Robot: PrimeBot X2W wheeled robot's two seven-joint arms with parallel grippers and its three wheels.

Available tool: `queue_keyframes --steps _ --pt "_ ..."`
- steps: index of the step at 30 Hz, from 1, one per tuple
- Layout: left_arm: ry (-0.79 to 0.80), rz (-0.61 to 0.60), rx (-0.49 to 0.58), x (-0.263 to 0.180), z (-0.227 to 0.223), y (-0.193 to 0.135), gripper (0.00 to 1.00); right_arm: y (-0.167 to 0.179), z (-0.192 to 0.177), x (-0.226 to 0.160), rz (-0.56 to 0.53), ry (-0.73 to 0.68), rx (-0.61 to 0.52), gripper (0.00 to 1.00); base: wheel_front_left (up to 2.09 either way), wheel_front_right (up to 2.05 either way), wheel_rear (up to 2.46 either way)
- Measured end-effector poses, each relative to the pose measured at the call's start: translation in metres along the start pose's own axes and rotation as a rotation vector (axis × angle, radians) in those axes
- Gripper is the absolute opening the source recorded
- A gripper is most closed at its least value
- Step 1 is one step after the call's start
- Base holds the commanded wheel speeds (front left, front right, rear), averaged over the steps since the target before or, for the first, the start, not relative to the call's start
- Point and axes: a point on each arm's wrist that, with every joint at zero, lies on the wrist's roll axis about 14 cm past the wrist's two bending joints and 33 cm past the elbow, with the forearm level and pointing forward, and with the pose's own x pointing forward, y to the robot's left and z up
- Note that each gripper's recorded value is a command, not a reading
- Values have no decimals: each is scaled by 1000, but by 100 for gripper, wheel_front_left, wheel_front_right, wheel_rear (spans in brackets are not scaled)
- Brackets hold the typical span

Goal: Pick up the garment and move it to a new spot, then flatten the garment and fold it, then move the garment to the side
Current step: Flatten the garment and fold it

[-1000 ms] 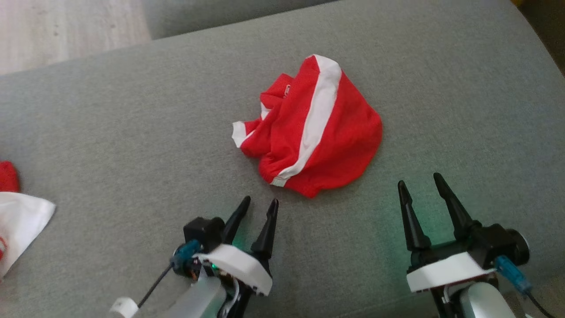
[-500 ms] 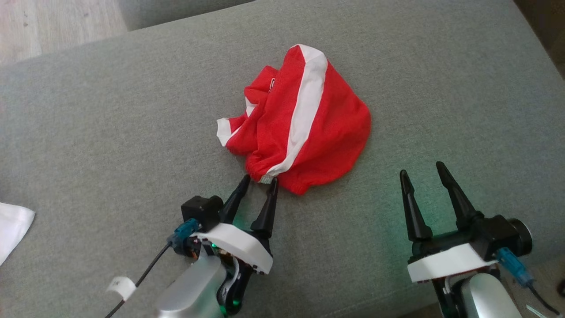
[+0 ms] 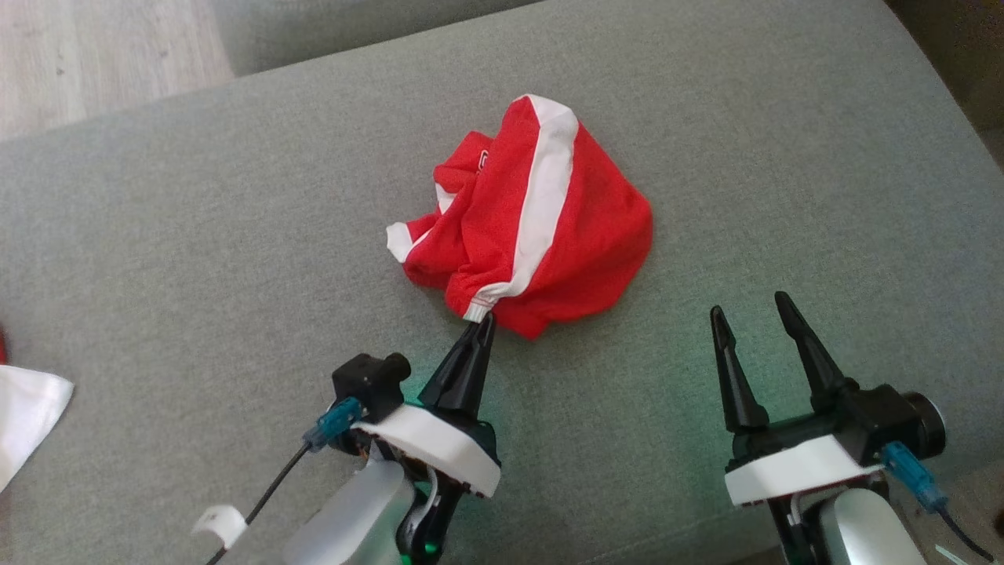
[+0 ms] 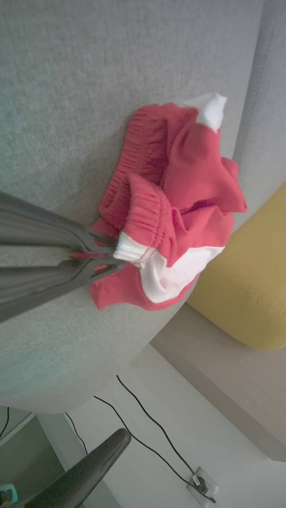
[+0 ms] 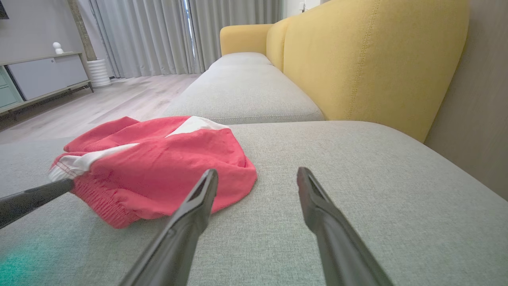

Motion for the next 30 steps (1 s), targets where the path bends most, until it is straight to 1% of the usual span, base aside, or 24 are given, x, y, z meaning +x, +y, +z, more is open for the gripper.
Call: queue_keyframes --steps 4,8,11,14,18,19,22,23,26,28,30 --pt "-48 4 39 -5 13 -2 0 2 3 -3 4 -11 2 100 0 0 0" --pt "-102 -20 114 -5 32 -12 0 4 5 -10 6 -19 7 100 0 0 0" --pt "-134 -64 179 -1 46 -25 0 4 8 -14 5 -29 10 100 0 0 0" --pt "-149 -146 291 10 62 -43 0 1 11 -19 -10 -40 27 100 0 0 0" --pt "-157 -284 494 32 91 -71 0 -3 13 -28 -34 -49 50 100 0 0 0" --pt "-175 -339 579 45 111 -86 0 -7 14 -34 -50 -54 59 100 0 0 0" --pt "-199 -426 683 60 136 -117 0 -15 17 -43 -84 -68 73 100 0 0 0" --pt "-206 -455 709 64 143 -129 0 -17 18 -47 -94 -73 75 100 0 0 0" --pt "-229 -539 727 69 159 -165 0 -25 23 -55 -124 -93 79 100 0 0 0" --pt "-240 -597 728 66 167 -189 0 -30 27 -60 -143 -109 84 100 0 0 0" --pt "-247 -643 719 60 172 -206 0 -33 30 -63 -153 -123 84 100 0 0 0"
